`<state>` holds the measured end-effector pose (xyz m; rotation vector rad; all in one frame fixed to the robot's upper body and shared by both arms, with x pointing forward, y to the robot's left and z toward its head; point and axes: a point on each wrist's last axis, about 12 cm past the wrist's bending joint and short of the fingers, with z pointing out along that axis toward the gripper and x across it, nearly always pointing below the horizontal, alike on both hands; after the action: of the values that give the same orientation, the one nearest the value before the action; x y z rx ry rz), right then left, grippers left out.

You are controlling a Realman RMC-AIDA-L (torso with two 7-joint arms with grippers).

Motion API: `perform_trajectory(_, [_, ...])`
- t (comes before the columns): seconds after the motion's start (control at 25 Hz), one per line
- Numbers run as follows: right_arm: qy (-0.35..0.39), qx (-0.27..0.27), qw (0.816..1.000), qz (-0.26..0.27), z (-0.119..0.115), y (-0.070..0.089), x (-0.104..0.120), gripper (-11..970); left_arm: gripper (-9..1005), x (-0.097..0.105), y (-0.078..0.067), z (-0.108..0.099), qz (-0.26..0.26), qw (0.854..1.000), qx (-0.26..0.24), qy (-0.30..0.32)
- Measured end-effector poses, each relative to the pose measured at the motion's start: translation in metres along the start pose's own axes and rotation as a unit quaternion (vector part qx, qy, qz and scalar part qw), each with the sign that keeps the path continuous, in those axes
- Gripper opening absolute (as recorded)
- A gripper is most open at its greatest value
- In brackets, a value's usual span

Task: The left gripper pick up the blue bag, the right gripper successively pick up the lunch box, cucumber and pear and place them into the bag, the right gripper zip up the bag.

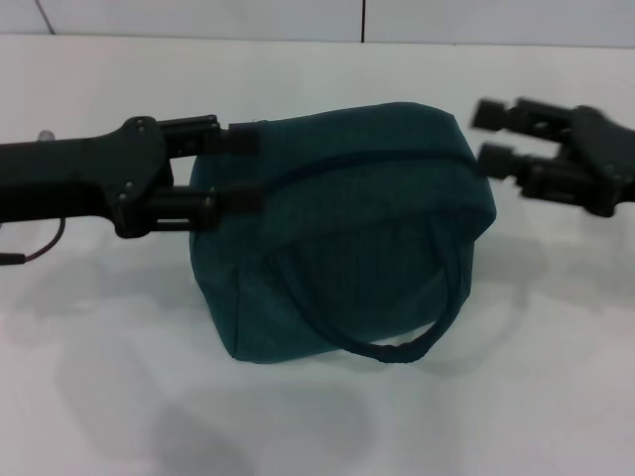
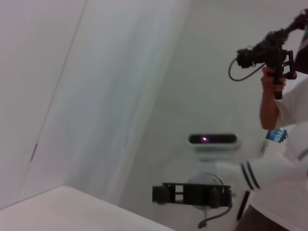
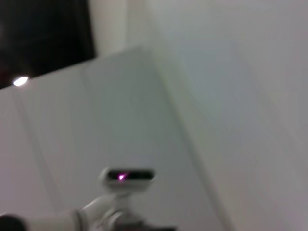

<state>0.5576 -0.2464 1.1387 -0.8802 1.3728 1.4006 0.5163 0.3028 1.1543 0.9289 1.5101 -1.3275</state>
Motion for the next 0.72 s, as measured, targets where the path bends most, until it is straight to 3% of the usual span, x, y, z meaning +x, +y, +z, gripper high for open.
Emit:
perform_trajectory(0.28, [0.084, -0.078, 0.993, 0.017, 0.051, -0.003, -0.002, 682, 883, 0.010, -0.004, -0.001, 0.014, 1.000, 0.008, -0.012])
perform_trajectory(0.72, [0.099, -0.091, 0.991, 0.018, 0.062, -0.002, 0.000, 682, 895, 0.015, -0.006, -0.004, 0.018, 1.000, 0.004, -0.015])
